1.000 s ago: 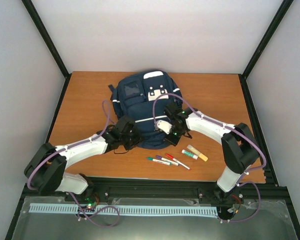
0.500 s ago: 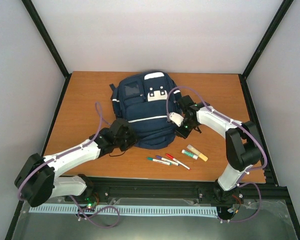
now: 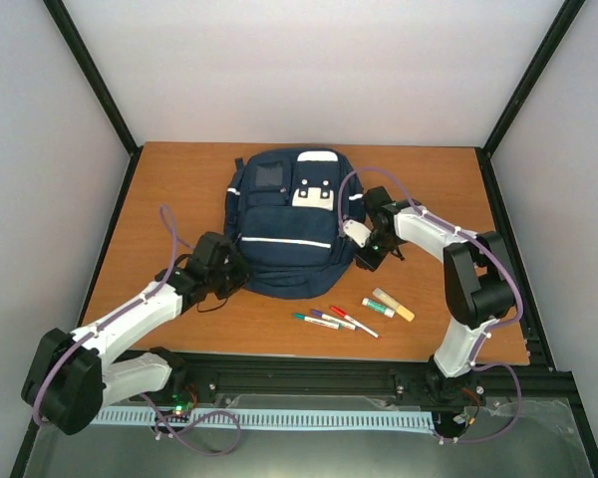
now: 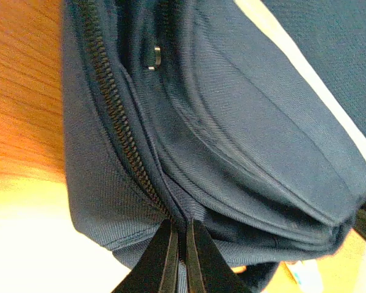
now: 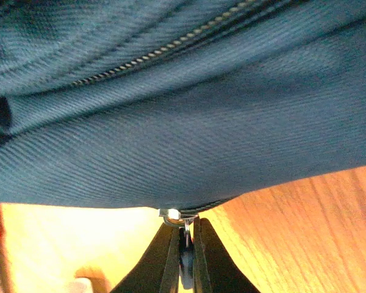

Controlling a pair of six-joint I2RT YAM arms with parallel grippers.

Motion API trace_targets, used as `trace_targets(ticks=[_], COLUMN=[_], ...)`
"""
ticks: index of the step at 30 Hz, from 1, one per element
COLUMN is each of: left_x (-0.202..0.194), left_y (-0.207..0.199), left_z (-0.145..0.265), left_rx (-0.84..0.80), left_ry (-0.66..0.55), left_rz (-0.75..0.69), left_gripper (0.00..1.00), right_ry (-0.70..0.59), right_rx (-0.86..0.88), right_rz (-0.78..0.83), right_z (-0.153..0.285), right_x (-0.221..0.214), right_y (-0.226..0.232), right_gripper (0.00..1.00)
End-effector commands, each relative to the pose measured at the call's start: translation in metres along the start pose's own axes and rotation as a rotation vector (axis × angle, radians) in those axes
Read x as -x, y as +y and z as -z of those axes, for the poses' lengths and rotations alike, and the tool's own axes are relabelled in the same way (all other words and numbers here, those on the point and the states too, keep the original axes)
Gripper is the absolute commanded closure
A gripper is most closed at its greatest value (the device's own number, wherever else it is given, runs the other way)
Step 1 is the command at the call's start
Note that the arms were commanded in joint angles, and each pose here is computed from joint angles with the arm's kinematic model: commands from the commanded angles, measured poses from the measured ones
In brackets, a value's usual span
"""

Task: Pack the student bag
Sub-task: Zip the student bag at the center of the board.

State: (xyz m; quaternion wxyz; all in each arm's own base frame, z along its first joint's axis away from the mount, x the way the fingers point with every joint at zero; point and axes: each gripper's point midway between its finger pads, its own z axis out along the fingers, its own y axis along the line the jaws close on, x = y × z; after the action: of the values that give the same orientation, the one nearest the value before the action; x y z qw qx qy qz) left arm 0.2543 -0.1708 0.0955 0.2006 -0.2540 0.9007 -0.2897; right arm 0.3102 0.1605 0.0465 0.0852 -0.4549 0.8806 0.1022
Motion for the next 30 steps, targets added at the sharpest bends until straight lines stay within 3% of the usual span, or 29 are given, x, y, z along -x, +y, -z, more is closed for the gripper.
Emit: trace_targets(ticks=[1,5,8,11,16,24,30], left_x=[0.046,0.073,0.075,0.067,0.045,-0.002,-0.026], left_y=[0.018,0.015,0.002,-0.016,-0.033,-0.035,-0.073], left_z=[0.018,0.021,0.015,0.014,0.035,0.028,-0.003], left_rx=[0.106,0.133,0.104,0.003,-0.090,-0.140,-0.194], left_ry=[-0.132,-0.167,-0.122,-0.073,-0.034,0.077,0.150], left_rz=[-0.055,-0.079,-0.104,-0.097,-0.063,-0.006,-0.053], left_gripper=[0.99,0.99,0.96,0.61,0.43,0.41,0.41], right_ry=[0.013,-0.006,-0.013,-0.023,-0.043,-0.051,-0.053], right_rx=[0.012,0.021,0.028,0.046,0.072,0.097,0.106], right_rz=[-0.027,0.009,0.030,0.046,0.066,0.086,0.093], right_z=[0.003,0.004,0.003,0.003,0.004,0.002,0.002], right_x=[0.001,0.017,0.026,0.034,0.042,0.050,0.053], right_y=[0.001,0.014,0.023,0.035,0.053,0.071,0.081], right_gripper=[0.97,0.97,0.97,0.97,0.97,0.97,0.97])
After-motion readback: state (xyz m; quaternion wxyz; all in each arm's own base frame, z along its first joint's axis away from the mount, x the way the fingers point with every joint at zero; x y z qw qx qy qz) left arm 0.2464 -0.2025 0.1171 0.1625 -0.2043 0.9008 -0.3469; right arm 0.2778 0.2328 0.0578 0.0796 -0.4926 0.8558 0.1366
